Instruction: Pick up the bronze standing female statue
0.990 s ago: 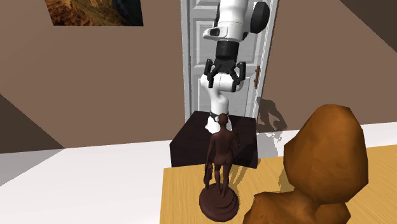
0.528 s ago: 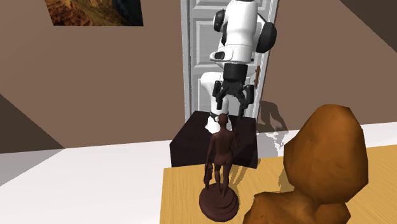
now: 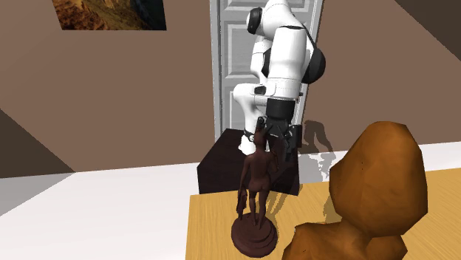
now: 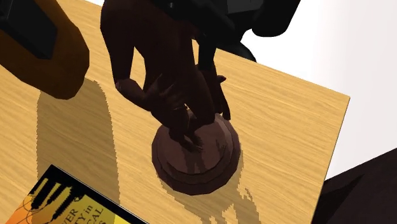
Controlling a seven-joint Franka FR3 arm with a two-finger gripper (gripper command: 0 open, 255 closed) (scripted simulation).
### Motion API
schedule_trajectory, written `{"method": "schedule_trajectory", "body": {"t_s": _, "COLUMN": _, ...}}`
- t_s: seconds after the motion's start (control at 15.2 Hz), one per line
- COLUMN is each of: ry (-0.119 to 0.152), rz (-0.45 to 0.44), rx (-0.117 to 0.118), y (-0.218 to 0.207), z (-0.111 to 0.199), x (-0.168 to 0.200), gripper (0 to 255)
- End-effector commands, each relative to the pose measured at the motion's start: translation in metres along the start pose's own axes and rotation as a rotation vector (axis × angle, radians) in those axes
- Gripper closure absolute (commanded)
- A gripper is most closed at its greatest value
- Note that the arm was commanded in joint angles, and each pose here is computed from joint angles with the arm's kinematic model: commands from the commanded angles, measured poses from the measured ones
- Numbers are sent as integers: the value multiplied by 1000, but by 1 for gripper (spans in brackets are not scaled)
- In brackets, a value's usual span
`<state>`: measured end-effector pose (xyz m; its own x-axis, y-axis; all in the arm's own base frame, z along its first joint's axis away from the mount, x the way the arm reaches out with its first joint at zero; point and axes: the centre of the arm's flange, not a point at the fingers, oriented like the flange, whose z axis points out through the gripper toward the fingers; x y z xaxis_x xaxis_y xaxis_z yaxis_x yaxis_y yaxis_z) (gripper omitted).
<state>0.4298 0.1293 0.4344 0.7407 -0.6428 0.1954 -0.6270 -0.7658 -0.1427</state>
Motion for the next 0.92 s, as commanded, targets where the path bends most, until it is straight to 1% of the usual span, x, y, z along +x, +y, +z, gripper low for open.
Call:
{"method": "schedule_trajectory", "body": {"t_s": 0.0, "ry": 0, "rz": 2, "rx": 1, "y": 1, "z": 10, "x": -2, "gripper": 0}}
{"method": "schedule_trajectory", "body": {"t_s": 0.13, "ry": 0, "rz": 2, "rx": 1, "y": 3, "z": 20, "x": -4, "gripper": 0}}
{"method": "schedule_trajectory", "body": {"t_s": 0.26, "ry": 0, "rz": 2, "rx": 1, "y": 3, "z": 23, "x": -4, "gripper": 0}}
{"method": "schedule_trajectory", "body": {"t_s": 0.33, "ry": 0, "rz": 2, "rx": 1, "y": 3, "z": 24, "x": -4, "gripper": 255}}
{"method": "schedule_trajectory", "body": {"t_s": 0.86, "ry": 0, "rz": 2, "rx": 1, "y": 4, "z": 25, "x": -4, "gripper": 255}}
